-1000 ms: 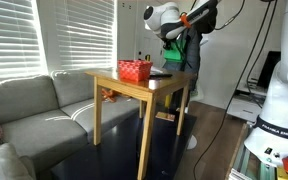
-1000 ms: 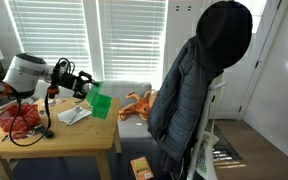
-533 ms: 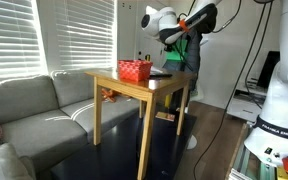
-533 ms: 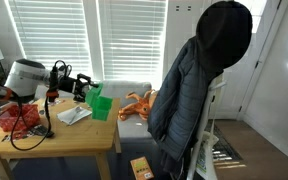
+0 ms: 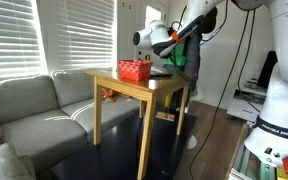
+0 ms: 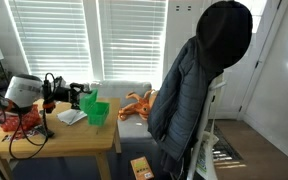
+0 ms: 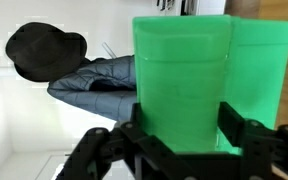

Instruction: Open the green container.

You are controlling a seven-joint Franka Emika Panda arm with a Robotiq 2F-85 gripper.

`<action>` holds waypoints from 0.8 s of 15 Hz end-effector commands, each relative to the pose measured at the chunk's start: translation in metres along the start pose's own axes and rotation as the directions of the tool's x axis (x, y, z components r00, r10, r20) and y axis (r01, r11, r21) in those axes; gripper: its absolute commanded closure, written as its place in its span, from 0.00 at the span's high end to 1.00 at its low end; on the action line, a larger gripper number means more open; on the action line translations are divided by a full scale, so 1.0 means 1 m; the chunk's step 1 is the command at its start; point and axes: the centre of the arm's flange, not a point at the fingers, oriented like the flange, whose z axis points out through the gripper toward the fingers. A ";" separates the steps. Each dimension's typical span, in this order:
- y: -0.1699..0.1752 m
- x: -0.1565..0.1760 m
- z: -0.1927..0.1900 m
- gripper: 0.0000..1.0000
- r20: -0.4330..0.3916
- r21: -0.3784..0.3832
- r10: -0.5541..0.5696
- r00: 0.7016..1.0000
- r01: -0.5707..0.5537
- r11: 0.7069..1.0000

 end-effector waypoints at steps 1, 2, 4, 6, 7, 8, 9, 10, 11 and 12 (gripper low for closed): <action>-0.015 0.016 -0.007 0.50 -0.019 -0.063 0.081 0.996 -0.082 0.995; -0.019 0.017 -0.007 0.50 -0.024 -0.060 0.097 0.995 -0.098 0.993; -0.027 0.020 -0.006 0.50 -0.034 -0.078 0.125 0.992 -0.127 0.989; -0.033 0.023 -0.007 0.50 -0.047 -0.085 0.136 0.990 -0.140 0.986; -0.035 0.024 -0.007 0.50 -0.049 -0.083 0.139 0.989 -0.142 0.986; -0.037 0.025 -0.007 0.50 -0.052 -0.087 0.142 0.988 -0.146 0.985; -0.039 0.026 -0.008 0.50 -0.056 -0.087 0.140 0.989 -0.145 0.986; -0.041 0.027 -0.008 0.50 -0.059 -0.093 0.142 0.988 -0.147 0.985; -0.044 0.028 -0.008 0.50 -0.063 -0.094 0.139 0.988 -0.145 0.985; -0.046 0.029 -0.009 0.50 -0.067 -0.095 0.135 0.989 -0.141 0.986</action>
